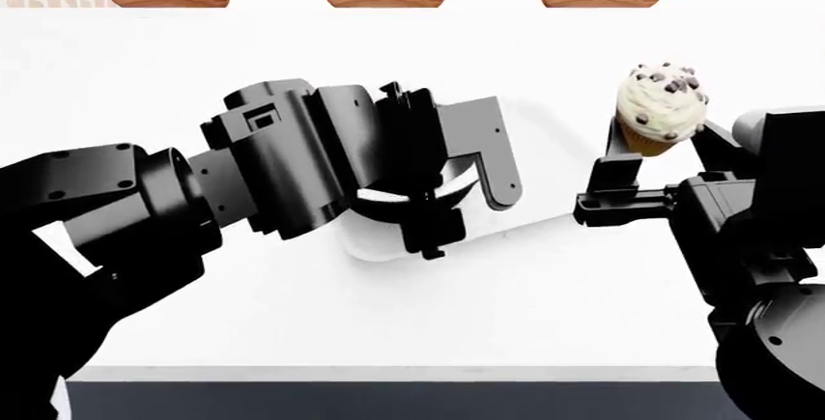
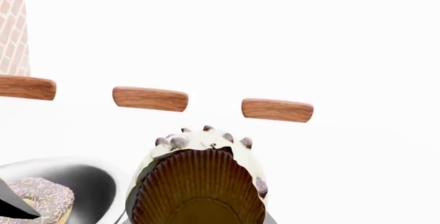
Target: Pick up the bowl with donut and place it on the tray. Pick up the cupcake and place it on the tray.
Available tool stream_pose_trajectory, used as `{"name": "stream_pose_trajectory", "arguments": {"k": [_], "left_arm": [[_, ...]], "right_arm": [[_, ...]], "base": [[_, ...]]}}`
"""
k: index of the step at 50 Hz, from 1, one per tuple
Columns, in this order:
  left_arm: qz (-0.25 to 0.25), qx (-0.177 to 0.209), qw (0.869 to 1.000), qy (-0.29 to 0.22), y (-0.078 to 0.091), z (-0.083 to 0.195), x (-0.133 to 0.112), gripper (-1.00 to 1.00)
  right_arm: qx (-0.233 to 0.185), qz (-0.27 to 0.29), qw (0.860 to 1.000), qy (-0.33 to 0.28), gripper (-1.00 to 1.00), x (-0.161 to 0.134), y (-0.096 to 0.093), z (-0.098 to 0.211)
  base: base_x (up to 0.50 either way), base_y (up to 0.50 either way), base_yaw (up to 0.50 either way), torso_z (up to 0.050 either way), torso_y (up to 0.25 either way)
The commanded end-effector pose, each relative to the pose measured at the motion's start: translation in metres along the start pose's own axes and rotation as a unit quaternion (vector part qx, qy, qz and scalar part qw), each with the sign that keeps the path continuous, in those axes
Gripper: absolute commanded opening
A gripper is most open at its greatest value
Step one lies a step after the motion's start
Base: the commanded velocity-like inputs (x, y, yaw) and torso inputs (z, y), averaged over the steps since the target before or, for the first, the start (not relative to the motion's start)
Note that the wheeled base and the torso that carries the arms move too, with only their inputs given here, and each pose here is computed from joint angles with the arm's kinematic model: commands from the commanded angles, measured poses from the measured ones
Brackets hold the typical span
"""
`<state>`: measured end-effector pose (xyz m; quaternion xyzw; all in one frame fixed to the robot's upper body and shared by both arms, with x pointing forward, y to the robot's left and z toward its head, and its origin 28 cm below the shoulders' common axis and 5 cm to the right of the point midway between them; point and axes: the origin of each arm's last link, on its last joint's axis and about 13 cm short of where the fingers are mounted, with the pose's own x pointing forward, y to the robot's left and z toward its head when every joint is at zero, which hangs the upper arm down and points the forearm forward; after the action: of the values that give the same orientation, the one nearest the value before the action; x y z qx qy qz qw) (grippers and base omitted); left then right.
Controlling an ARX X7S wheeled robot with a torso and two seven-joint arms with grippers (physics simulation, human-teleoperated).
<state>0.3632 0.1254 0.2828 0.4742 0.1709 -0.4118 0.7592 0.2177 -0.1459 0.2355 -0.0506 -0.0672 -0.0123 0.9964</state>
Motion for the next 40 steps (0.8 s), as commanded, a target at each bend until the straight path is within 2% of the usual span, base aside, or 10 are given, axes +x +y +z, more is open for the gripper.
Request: {"name": "stream_pose_trajectory", "arguments": {"k": [1,9,18,27,33,40], "left_arm": [[0.004,0.001,1.000,-0.005,0.000,0.003,-0.003,1.00],[0.008,0.000,1.000,-0.017,0.001,0.007,-0.010,1.00],[0.020,-0.012,0.998,-0.057,0.005,0.015,-0.043,1.00],[0.044,-0.032,0.997,-0.061,0.001,0.002,-0.065,1.00],[0.067,-0.058,0.994,-0.059,-0.003,-0.013,-0.073,1.00],[0.086,-0.070,0.991,-0.077,-0.011,-0.021,-0.090,1.00]], "right_arm": [[-0.005,-0.004,1.000,-0.008,-1.00,0.000,-0.001,0.002],[-0.004,-0.005,1.000,-0.009,-1.00,0.000,-0.002,0.002],[-0.006,-0.012,1.000,-0.011,-1.00,0.002,-0.003,0.005],[-0.005,-0.010,1.000,-0.012,-1.00,0.003,-0.002,0.005],[-0.006,-0.012,1.000,-0.014,-1.00,0.003,-0.002,0.009],[-0.008,-0.010,1.000,-0.018,-1.00,0.003,-0.001,0.012]], "base": [[0.00,0.00,0.00,0.000,0.000],[0.00,0.00,0.00,0.000,0.000],[0.00,0.00,0.00,0.000,0.000],[0.00,0.00,0.00,0.000,0.000],[0.00,0.00,0.00,0.000,0.000],[0.00,0.00,0.00,0.000,0.000]]}}
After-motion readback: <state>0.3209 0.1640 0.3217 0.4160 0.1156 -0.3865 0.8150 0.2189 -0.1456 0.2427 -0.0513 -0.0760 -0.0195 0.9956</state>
